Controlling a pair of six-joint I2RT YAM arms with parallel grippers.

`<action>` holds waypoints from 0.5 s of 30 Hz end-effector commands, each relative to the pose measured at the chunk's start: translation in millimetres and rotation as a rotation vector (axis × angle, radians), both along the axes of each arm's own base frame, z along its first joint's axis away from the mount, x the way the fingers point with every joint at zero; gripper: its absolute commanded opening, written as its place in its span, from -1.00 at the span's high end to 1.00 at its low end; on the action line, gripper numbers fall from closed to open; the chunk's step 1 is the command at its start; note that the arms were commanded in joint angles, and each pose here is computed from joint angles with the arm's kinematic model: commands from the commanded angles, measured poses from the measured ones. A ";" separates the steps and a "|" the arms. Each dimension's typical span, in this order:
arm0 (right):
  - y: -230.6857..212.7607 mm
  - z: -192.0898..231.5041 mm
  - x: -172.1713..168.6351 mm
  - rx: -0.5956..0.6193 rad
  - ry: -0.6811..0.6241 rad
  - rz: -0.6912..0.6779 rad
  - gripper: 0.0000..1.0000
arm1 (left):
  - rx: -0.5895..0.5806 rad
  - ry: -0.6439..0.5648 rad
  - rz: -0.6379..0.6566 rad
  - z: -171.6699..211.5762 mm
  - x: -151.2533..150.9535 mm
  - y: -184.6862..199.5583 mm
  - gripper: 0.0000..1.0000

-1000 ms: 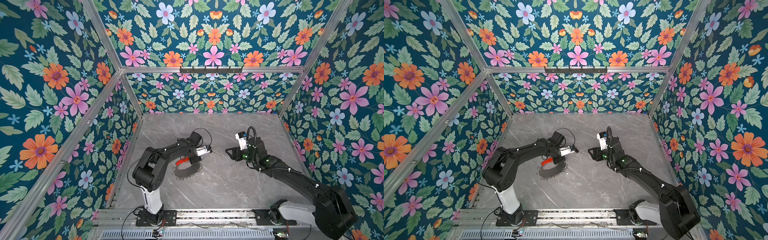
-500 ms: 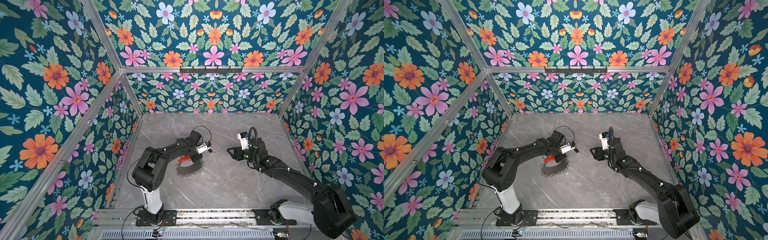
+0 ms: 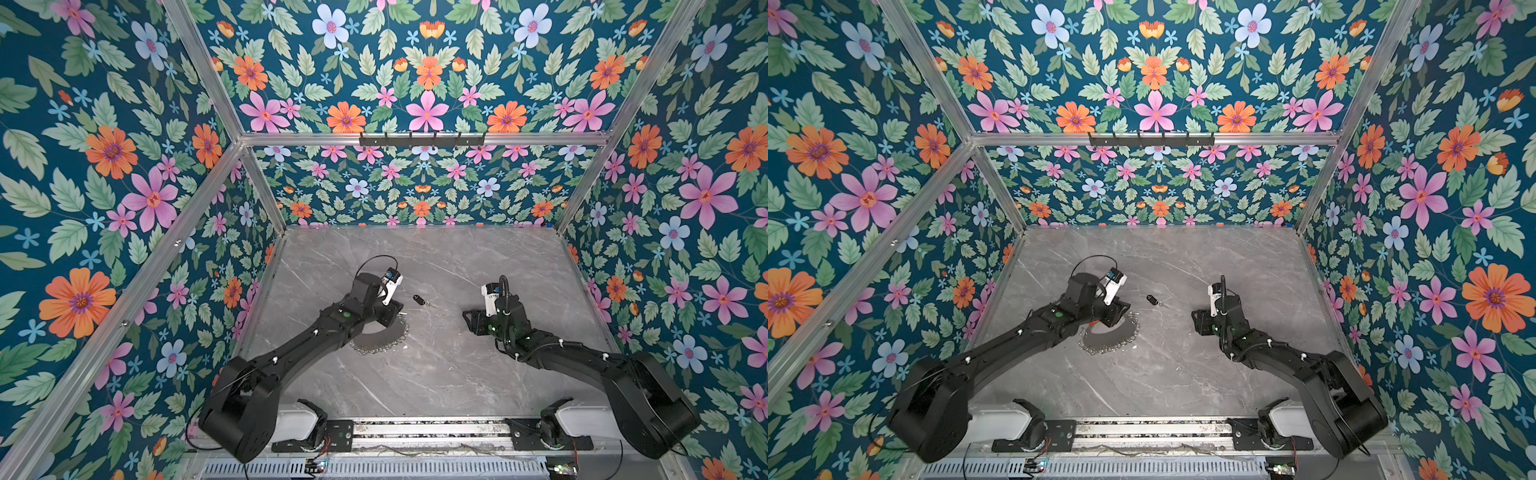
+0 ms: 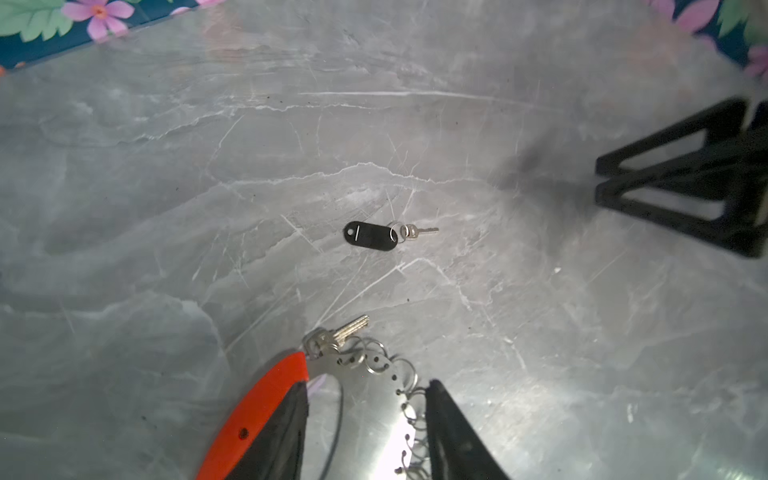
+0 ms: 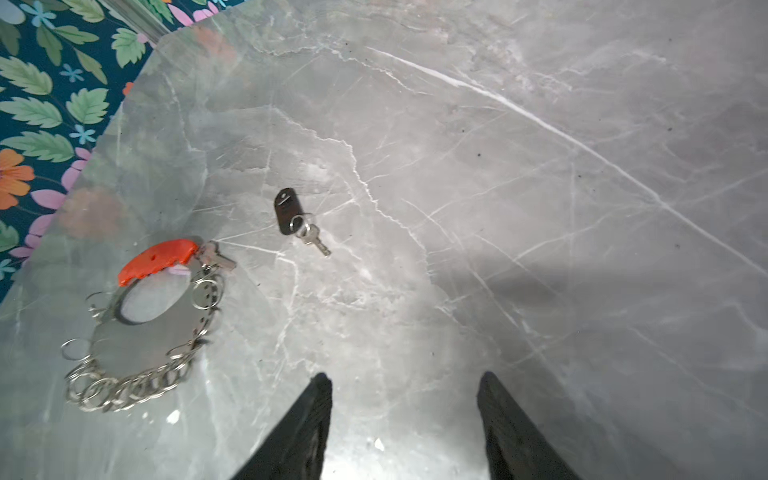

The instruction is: Put the keys on the keyring

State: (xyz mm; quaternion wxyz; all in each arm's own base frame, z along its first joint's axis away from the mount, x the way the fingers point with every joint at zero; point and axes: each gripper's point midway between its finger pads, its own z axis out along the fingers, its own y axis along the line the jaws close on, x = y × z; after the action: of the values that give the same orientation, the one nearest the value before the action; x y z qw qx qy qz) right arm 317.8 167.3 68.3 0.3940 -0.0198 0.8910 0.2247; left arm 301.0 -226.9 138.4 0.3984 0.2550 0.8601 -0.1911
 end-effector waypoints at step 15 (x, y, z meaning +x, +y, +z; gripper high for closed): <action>18.8 3.3 24.8 -0.014 -0.024 -0.016 -0.11 | -0.400 0.333 0.424 -36.3 3.6 -16.1 0.34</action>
State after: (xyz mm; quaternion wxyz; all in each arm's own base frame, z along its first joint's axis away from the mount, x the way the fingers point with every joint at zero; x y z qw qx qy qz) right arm 342.6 194.4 74.8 0.4050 -0.0299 0.8825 0.2371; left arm 306.2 -227.2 100.2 0.3411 -0.0277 0.9003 -0.2689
